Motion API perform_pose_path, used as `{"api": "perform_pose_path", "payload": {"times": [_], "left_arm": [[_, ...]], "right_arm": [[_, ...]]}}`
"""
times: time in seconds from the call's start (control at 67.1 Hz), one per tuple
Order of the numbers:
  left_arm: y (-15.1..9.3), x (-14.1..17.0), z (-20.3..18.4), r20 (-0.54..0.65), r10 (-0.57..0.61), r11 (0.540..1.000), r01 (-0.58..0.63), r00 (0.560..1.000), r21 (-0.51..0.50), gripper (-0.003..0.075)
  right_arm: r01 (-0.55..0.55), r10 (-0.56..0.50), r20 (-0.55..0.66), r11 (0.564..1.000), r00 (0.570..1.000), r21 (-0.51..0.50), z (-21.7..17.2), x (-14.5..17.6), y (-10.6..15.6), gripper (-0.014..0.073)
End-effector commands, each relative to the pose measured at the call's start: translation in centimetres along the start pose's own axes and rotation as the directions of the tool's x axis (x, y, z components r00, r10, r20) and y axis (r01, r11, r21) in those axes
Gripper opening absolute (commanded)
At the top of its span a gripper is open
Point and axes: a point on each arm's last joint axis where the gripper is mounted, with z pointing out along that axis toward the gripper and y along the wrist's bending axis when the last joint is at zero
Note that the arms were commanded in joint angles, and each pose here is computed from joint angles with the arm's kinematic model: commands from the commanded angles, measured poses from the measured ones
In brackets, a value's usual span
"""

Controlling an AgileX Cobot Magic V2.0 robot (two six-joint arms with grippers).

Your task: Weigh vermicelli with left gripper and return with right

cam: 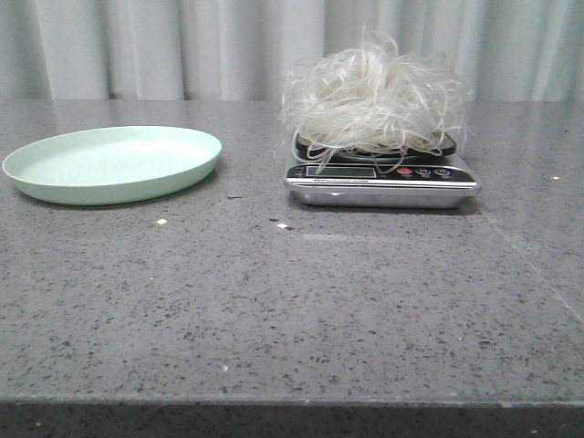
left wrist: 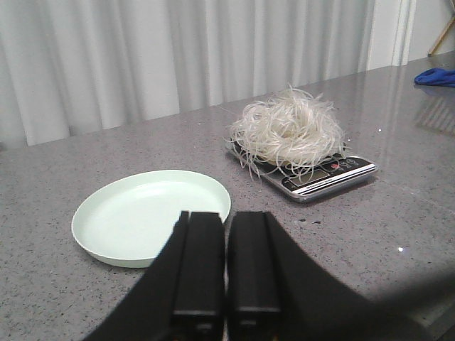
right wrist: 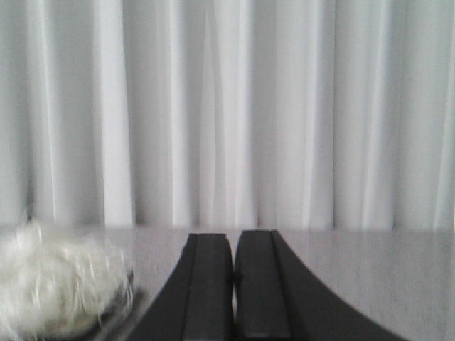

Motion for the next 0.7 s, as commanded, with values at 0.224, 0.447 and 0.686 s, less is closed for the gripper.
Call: {"api": "perform_pose_path", "payload": {"times": [0.224, 0.447, 0.686], "left_arm": [[0.1, -1.3, 0.0, 0.096, -0.013, 1.000, 0.013, 0.995, -0.003, 0.0128], [0.1, -1.2, 0.0, 0.091, -0.013, 1.000, 0.013, 0.996, -0.002, 0.0128], [0.1, -1.2, 0.0, 0.091, -0.013, 1.000, 0.013, 0.996, -0.002, 0.0128]], "right_arm": [[-0.001, 0.002, -0.200, 1.000, 0.980, 0.008, 6.6, -9.3, 0.7, 0.0187], [-0.002, 0.007, -0.336, 1.000, 0.942, 0.014, 8.1, -8.1, 0.7, 0.0187], [0.004, 0.001, -0.343, 1.000, 0.939, 0.014, 8.5, -8.3, 0.7, 0.0440]]}}
